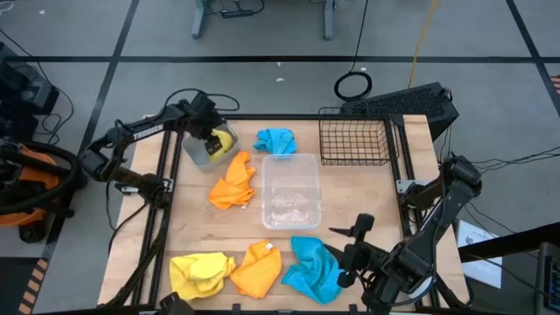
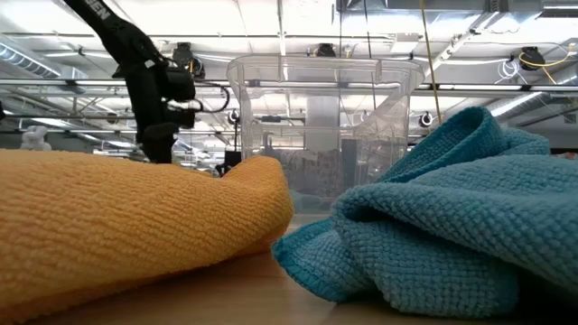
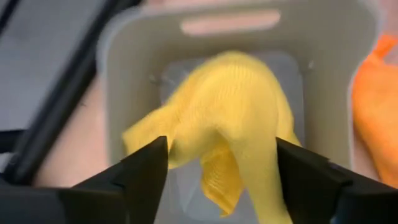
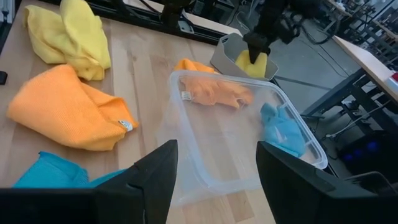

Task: Sort microfiber towel by color & place in baskets
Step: Put the right yellow towel into the gray bin

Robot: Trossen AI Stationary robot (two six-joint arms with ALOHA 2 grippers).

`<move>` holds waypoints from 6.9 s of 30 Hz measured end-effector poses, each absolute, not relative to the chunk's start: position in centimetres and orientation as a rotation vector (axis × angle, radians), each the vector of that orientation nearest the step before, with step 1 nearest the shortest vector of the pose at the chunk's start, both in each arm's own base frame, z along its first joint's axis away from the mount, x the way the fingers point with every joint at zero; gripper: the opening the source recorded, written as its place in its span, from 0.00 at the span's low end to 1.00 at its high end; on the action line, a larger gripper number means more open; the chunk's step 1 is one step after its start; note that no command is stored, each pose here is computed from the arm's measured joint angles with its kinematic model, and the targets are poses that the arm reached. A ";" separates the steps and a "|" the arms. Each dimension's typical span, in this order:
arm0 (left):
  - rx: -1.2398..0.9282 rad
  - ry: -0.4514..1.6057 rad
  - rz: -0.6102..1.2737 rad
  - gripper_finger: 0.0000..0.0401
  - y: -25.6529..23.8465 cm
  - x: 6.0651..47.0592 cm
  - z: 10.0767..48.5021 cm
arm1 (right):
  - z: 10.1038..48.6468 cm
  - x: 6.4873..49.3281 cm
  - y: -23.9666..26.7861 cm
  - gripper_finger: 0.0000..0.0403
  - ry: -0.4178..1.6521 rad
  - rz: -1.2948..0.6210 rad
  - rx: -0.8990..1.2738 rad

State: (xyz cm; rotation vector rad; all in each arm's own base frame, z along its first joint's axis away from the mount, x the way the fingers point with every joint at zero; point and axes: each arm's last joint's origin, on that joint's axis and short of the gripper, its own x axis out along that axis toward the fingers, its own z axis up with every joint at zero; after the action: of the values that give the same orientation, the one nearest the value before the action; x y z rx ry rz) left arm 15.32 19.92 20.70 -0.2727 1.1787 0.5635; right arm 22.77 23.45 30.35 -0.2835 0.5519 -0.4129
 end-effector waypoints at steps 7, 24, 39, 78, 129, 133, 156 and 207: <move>-0.218 1.085 0.596 0.78 19.0 15.3 23.2 | 29.3 23.2 23.9 0.52 0.568 -0.418 -0.312; -0.061 1.084 0.489 0.48 16.0 18.0 23.8 | 29.1 23.4 23.9 0.52 0.546 -0.441 -0.352; 0.115 1.176 0.464 0.38 15.4 19.2 23.1 | 29.1 23.5 23.9 0.52 0.544 -0.445 -0.354; 0.156 1.139 0.635 0.03 16.1 17.4 25.0 | 29.1 23.5 23.8 0.52 0.549 -0.442 -0.373; -0.422 1.004 0.816 0.65 11.9 14.1 23.8 | 29.2 23.8 23.5 0.52 0.548 -0.456 -0.365; -0.386 0.964 0.784 0.64 11.9 14.3 24.1 | 29.2 23.8 23.5 0.52 0.550 -0.453 -0.374; -0.400 1.350 0.949 0.01 15.1 16.1 17.8 | 29.2 23.9 23.4 0.52 0.535 -0.466 -0.381; -0.160 1.174 1.072 0.24 9.8 14.3 23.4 | 29.2 24.0 23.4 0.52 0.534 -0.467 -0.379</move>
State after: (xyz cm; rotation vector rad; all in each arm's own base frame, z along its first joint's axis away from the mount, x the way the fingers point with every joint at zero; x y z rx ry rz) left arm 14.33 9.85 23.38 -0.1598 1.1741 1.0716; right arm 23.95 23.41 29.23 -0.3787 0.5344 -0.4665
